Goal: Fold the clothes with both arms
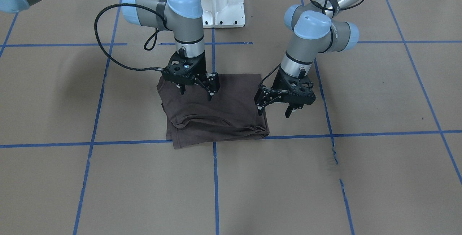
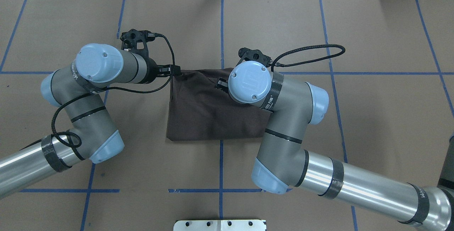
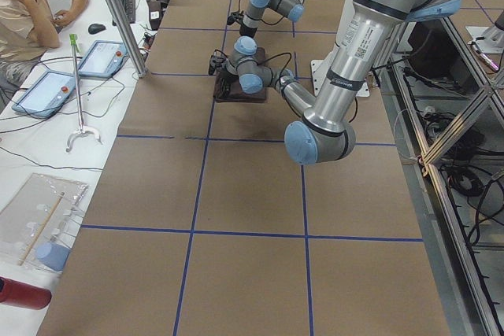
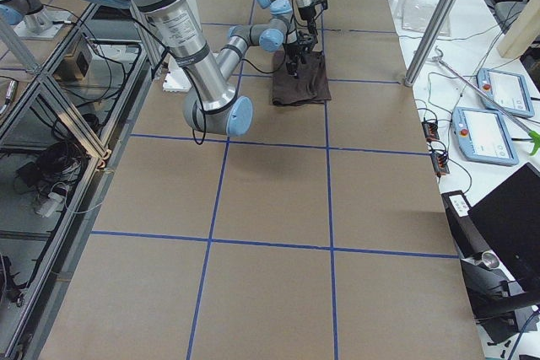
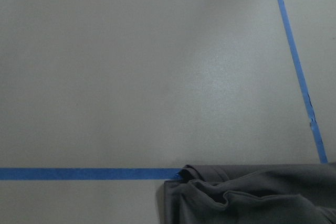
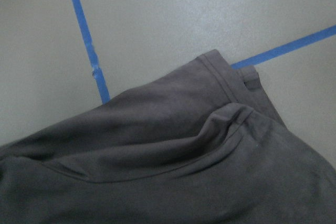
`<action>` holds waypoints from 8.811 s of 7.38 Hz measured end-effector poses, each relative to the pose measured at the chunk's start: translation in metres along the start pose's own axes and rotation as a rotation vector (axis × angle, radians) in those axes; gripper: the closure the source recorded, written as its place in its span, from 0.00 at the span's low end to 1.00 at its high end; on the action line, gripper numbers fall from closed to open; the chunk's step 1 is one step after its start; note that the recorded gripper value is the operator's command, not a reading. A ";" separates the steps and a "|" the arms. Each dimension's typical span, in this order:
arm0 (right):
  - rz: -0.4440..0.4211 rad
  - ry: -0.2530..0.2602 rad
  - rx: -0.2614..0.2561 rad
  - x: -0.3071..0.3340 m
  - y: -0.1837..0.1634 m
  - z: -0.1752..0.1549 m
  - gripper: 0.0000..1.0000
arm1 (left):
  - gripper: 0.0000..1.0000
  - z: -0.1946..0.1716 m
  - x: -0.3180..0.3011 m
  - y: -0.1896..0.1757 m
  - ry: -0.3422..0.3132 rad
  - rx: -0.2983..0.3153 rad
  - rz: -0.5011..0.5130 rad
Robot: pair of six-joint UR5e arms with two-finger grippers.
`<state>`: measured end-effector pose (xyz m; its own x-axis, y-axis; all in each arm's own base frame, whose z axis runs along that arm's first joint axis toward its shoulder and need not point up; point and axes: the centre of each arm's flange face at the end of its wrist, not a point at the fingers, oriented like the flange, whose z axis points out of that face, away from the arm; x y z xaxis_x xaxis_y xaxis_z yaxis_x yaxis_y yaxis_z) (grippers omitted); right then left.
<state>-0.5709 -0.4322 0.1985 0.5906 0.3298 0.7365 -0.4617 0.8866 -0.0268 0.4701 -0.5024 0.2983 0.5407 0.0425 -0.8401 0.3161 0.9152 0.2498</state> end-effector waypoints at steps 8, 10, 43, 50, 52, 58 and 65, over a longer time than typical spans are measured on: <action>-0.152 0.257 0.054 0.008 -0.111 0.102 0.00 | 0.00 -0.001 -0.002 0.001 0.002 -0.005 -0.009; -0.117 0.235 0.020 0.010 -0.190 0.076 0.00 | 0.00 0.004 0.005 0.005 -0.002 -0.015 -0.024; -0.207 0.069 -0.270 0.722 -0.244 -0.150 0.00 | 0.00 -0.254 -0.540 0.011 -0.192 -0.431 0.080; -0.214 0.065 -0.266 0.720 -0.245 -0.150 0.00 | 0.00 -0.257 -0.535 -0.002 -0.213 -0.392 0.128; -0.217 0.065 -0.264 0.719 -0.247 -0.150 0.00 | 0.00 -0.271 -0.548 0.002 -0.226 -0.370 0.097; -0.226 0.069 -0.256 0.715 -0.251 -0.150 0.00 | 0.00 -0.283 -0.550 0.002 -0.227 -0.384 0.110; -0.230 0.066 -0.257 0.715 -0.251 -0.150 0.00 | 0.00 -0.281 -0.546 -0.001 -0.223 -0.379 0.120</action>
<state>0.0662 -0.3702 0.6300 0.7055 0.1244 0.6977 -0.1345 0.9901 -0.0405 -0.0450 -0.4139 0.6218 0.7242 0.1082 -0.6810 -0.0445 0.9929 0.1105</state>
